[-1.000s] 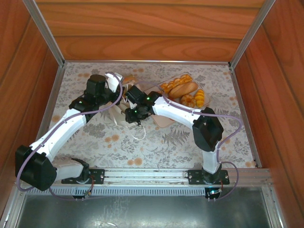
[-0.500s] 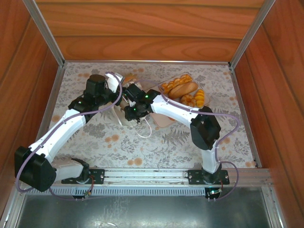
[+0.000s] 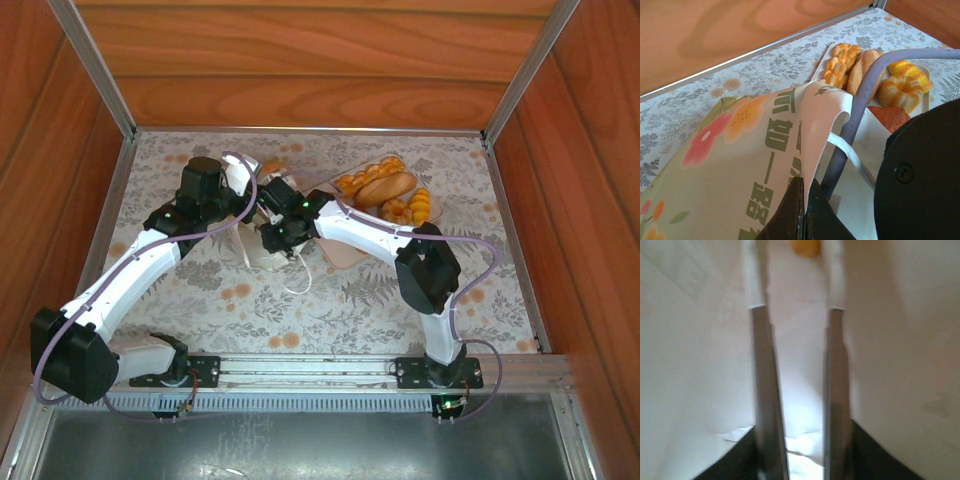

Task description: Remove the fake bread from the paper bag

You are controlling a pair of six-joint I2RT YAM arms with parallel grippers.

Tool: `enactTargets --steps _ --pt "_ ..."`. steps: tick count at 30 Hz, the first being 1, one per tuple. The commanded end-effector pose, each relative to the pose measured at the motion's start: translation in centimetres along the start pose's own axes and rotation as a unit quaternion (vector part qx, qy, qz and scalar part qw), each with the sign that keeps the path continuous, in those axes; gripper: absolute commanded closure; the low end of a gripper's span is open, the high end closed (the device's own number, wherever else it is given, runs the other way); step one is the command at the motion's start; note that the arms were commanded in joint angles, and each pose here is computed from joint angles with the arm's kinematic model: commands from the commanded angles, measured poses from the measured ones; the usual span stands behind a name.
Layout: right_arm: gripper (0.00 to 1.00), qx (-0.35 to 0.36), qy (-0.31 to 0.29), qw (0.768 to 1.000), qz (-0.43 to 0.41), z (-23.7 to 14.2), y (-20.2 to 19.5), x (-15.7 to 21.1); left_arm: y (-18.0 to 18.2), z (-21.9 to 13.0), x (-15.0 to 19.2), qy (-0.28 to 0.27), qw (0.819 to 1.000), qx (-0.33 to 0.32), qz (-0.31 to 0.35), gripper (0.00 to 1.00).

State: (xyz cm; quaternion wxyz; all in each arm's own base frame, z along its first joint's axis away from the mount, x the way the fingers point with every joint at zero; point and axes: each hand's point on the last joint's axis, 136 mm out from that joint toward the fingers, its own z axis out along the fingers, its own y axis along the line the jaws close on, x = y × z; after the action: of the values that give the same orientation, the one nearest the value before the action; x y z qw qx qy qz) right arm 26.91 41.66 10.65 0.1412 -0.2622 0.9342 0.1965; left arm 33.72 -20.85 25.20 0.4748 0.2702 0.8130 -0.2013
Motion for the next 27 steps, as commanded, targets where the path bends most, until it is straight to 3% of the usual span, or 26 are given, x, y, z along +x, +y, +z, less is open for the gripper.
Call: enactTargets --steps 1,6,10,14,18,27 --pt "0.71 -0.002 -0.018 1.0 -0.018 0.8 0.2 -0.8 -2.6 -0.4 -1.5 -0.02 0.998 0.06 0.014 1.0" --pt "0.82 -0.003 -0.034 0.999 -0.027 -0.8 0.5 -1.4 -2.0 -0.3 -0.8 -0.014 0.999 0.042 0.017 1.0" --pt "0.84 -0.015 -0.041 0.999 -0.028 -2.0 1.1 -1.6 -1.5 -0.2 -0.2 -0.008 0.999 0.029 0.018 1.0" --pt "0.73 -0.018 -0.037 0.999 -0.031 -2.5 1.4 -1.2 -1.3 -0.2 0.1 -0.007 0.999 0.024 0.021 1.0" --pt "0.71 -0.017 -0.019 1.0 -0.018 -2.5 1.1 -0.2 -1.3 -0.5 -0.2 -0.012 0.999 0.021 0.027 1.0" --pt "0.54 -0.006 0.014 1.0 0.015 -1.8 0.3 1.7 -1.2 -0.8 -0.5 -0.018 0.999 0.017 0.027 1.0"
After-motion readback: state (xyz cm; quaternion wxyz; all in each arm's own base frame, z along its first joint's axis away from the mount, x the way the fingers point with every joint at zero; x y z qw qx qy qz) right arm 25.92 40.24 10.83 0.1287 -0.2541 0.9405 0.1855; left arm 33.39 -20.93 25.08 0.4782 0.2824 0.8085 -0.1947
